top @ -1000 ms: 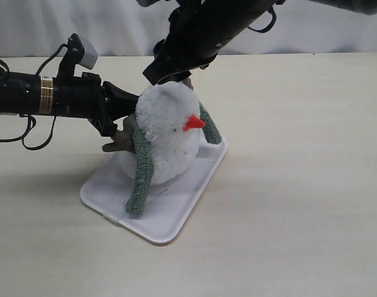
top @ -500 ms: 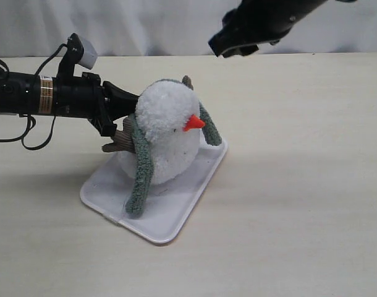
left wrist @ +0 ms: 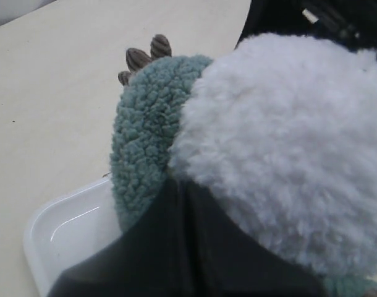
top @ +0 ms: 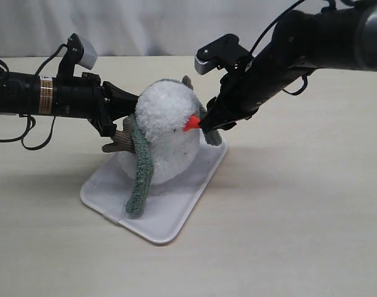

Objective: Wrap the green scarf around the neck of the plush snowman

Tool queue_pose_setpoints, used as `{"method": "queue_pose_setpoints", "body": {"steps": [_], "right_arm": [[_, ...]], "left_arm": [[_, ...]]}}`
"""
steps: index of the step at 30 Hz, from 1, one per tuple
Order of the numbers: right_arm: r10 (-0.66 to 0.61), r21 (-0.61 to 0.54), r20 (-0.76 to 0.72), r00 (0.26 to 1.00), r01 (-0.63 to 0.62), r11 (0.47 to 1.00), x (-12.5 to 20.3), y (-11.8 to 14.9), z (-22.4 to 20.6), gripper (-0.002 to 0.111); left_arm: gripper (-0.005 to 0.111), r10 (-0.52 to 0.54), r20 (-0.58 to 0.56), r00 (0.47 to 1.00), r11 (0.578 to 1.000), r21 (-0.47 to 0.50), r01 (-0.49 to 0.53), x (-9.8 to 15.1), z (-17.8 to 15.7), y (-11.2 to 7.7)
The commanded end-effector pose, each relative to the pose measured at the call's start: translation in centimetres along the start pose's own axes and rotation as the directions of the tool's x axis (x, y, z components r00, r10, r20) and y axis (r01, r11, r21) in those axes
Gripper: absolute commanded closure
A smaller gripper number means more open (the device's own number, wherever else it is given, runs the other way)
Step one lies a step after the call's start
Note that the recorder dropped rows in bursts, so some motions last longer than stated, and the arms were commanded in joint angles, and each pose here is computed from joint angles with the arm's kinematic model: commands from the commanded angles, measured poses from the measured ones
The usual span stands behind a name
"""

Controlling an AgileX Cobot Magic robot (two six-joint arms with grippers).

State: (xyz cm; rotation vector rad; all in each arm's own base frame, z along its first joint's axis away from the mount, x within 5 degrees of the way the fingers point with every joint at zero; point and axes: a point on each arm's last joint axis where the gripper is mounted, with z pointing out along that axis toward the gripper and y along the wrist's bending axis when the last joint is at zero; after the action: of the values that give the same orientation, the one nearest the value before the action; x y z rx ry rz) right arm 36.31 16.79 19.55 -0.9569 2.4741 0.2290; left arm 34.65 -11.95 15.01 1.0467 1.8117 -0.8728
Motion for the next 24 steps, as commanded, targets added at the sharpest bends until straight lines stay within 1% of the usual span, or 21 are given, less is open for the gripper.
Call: {"method": "queue_pose_setpoints", "body": {"steps": [1, 6, 8, 9, 11, 13, 14, 22, 24], "right_arm": [[0.001, 0.038, 0.048, 0.999, -0.003, 0.999, -0.1, -0.7, 1.9, 0.062], [0.023, 0.068, 0.091, 0.996, -0.029, 0.997, -0.1, -1.1, 3.4, 0.062], [0.036, 0.065, 0.090, 0.995, -0.042, 0.997, 0.0, -1.2, 4.0, 0.064], [0.035, 0.065, 0.087, 0.996, -0.041, 0.997, 0.1, -1.2, 4.2, 0.068], [0.032, 0.059, 0.065, 0.997, -0.036, 0.998, 0.4, -1.2, 4.7, 0.082], [0.011, 0.049, 0.041, 0.999, -0.013, 0.999, 0.6, -1.1, 4.9, 0.101], [0.003, 0.044, 0.032, 0.999, -0.005, 0.999, 0.7, -1.0, 4.9, 0.104], [-0.046, 0.019, -0.038, 0.998, 0.047, 0.999, 1.4, -0.8, 4.8, 0.104], [-0.049, 0.011, -0.056, 0.997, 0.050, 0.999, 1.6, -0.7, 4.8, 0.104]], "left_arm": [[0.107, 0.013, 0.007, 1.000, 1.000, 0.012, -0.013, -0.3, 0.0, -0.2], [0.107, 0.013, 0.007, 1.000, 1.000, 0.012, -0.013, -0.3, 0.0, -0.2], [0.107, 0.013, 0.003, 1.000, 1.000, 0.008, -0.013, -0.2, 0.0, -0.2], [0.107, 0.010, 0.003, 1.000, 1.000, 0.001, -0.010, -0.2, 0.0, -0.1], [0.107, 0.009, -0.001, 1.000, 1.000, -0.007, -0.009, -0.2, 0.0, -0.1], [0.107, 0.009, -0.007, 1.000, 1.000, -0.014, -0.009, -0.2, 0.0, 0.0], [0.107, 0.009, -0.007, 1.000, 1.000, -0.014, -0.009, -0.2, 0.0, 0.0], [0.107, 0.006, -0.005, 1.000, 1.000, -0.018, -0.006, -0.2, 0.0, 0.0], [0.107, -0.008, 0.011, 1.000, 1.000, -0.030, 0.008, -0.3, 0.0, 0.1]]}}
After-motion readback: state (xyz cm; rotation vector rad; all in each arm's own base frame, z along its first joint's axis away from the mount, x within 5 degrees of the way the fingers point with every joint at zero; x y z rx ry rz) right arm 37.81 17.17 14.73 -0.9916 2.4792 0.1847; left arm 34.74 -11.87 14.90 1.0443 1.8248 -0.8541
